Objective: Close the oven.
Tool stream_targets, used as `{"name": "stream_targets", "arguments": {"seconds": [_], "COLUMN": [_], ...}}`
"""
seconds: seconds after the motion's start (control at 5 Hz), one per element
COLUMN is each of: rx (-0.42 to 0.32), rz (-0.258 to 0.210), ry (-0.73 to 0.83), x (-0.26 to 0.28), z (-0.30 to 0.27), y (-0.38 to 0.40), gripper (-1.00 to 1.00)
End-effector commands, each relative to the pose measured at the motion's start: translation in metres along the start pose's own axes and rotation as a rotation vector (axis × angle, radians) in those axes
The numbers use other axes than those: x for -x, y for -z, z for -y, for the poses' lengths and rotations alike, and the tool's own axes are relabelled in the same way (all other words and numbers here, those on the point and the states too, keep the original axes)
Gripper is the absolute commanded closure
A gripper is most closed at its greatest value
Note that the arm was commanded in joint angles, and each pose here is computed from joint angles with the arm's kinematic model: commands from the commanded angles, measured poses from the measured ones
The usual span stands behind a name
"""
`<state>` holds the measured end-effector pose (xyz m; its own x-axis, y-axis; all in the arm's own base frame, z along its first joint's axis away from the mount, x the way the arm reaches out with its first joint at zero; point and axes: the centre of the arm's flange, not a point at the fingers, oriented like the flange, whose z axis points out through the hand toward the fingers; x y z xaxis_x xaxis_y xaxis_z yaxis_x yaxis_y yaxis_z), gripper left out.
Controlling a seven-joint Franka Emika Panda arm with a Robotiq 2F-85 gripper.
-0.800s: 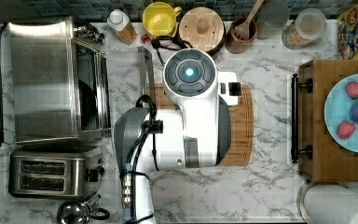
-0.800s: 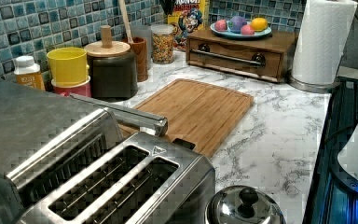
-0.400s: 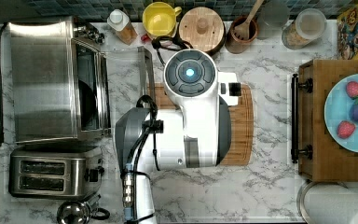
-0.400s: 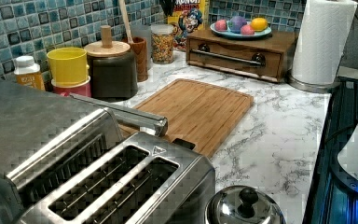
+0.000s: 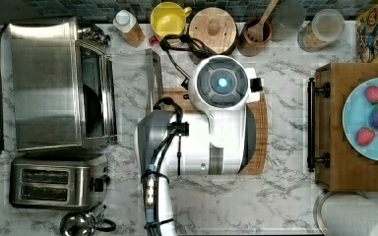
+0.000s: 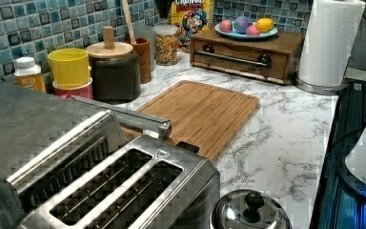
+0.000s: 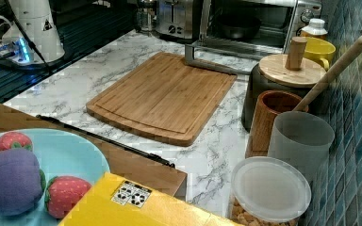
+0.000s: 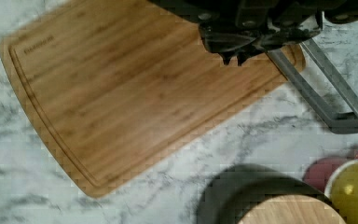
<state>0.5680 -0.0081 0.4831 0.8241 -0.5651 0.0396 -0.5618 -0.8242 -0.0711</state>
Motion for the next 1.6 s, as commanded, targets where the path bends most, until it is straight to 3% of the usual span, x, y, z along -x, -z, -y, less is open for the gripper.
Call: {"name": "stream_targets", "arguments": {"seconds": [0.2,0.4,0.8,1.0,1.6], "rx": [-0.231,-0.348,-0.545,-0.590,-0.702], "rz": [0.101,0.151,0.181,0.097,0.013], "ry": [0.297,0.468,0.587,0.592,0.651], "x": [-0.014,-0.019,-0.045,-0.037,-0.034], "z": [-0.058,-0.051,-0.054,-0.044,-0.016], "y": [-0.063,-0.083,-0.119,-0.139,-0.197], "gripper": [1.00,1.00,1.00,1.00,1.00]}}
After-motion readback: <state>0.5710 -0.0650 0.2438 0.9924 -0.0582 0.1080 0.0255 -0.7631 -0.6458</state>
